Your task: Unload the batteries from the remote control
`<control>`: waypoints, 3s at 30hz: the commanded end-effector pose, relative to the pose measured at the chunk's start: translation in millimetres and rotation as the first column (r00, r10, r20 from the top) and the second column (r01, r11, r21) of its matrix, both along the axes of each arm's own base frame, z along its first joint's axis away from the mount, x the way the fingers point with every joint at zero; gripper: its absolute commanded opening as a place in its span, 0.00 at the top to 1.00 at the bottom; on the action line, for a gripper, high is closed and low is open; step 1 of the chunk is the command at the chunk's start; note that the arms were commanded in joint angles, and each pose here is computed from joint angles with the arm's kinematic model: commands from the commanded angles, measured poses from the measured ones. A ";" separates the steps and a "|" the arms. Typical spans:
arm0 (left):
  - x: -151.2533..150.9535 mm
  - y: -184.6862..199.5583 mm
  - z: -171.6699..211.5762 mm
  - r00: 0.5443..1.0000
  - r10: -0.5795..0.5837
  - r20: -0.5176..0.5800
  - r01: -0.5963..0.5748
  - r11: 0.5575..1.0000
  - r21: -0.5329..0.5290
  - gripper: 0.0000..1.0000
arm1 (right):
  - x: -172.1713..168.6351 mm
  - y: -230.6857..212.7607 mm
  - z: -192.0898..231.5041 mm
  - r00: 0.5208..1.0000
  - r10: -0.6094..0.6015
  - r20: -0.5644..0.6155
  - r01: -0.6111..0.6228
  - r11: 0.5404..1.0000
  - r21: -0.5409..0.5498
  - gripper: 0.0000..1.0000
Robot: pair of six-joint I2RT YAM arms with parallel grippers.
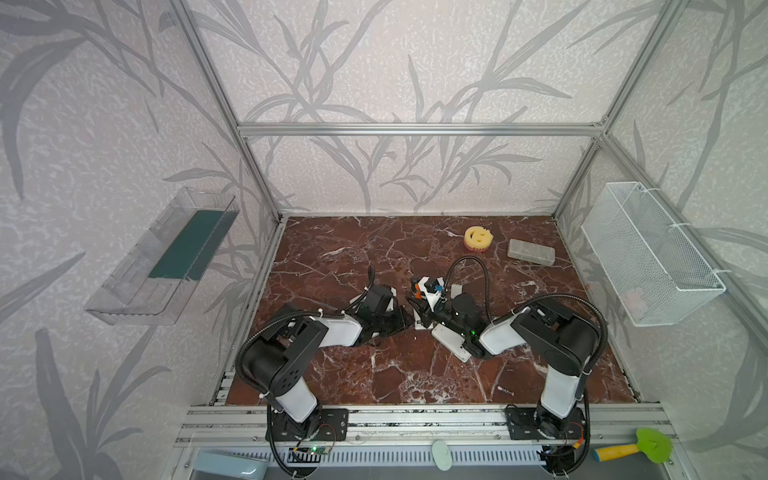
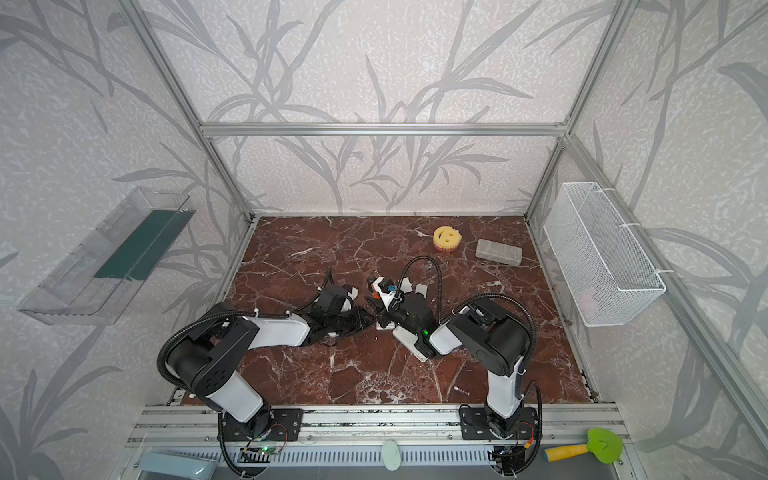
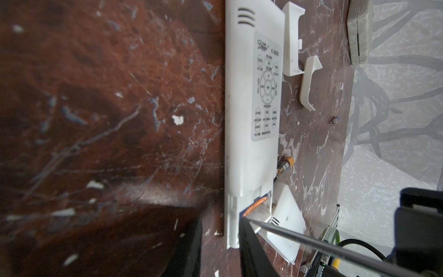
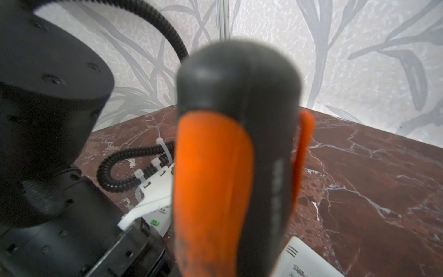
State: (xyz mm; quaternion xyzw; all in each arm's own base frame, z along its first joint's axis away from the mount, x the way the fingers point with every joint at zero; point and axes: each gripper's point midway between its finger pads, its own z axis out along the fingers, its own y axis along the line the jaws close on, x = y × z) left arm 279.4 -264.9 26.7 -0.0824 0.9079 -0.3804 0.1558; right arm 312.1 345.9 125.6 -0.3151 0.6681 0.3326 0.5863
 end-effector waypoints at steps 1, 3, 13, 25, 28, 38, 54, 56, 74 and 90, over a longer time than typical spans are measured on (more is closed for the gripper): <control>5.7 -1.8 2.6 1.000 -0.003 0.008 0.003 1.000 0.008 0.71 | -4.6 1.5 30.3 0.995 0.050 0.086 -0.056 0.996 0.069 1.00; 6.3 -2.1 2.2 1.000 -0.003 0.008 0.003 1.000 0.009 0.71 | -3.0 0.6 29.6 0.995 0.056 0.086 -0.062 0.996 0.069 1.00; 6.7 -3.0 -0.6 1.000 -0.005 -0.003 0.005 1.000 0.014 0.71 | 0.1 -1.7 11.4 0.993 0.095 0.075 -0.099 0.994 0.052 1.00; 8.4 -4.4 -1.2 1.000 -0.007 -0.007 0.007 1.000 0.018 0.72 | -1.6 0.0 24.3 0.987 0.129 0.101 -0.136 0.988 0.068 1.00; 7.9 -4.5 -1.8 1.000 -0.007 -0.009 0.007 1.000 0.017 0.72 | -2.2 0.8 33.4 0.984 0.136 0.113 -0.145 0.987 0.072 1.00; 6.6 -3.5 -2.8 1.000 -0.006 -0.011 0.007 1.000 0.018 0.72 | 2.5 0.4 33.6 0.984 0.139 0.111 -0.148 0.986 0.079 1.00; 6.7 -3.8 -4.6 1.000 -0.006 -0.016 0.006 1.000 0.019 0.72 | -6.1 1.1 -2.3 0.974 0.215 0.072 -0.217 0.976 0.025 1.00; 7.0 -4.5 -4.9 1.000 -0.007 -0.019 0.007 1.000 0.018 0.72 | -8.3 2.4 -2.8 0.970 0.230 0.078 -0.232 0.972 0.020 1.00; 36.2 -1.5 68.1 0.944 -0.155 0.291 0.131 0.986 0.101 0.67 | 24.3 -42.4 82.5 0.997 -0.064 -0.039 0.067 0.992 0.106 1.00; 87.8 -65.8 17.4 0.897 -0.439 0.050 0.363 0.798 0.481 0.73 | 4.6 -142.5 67.3 0.873 -0.463 -0.151 0.440 0.883 -0.164 1.00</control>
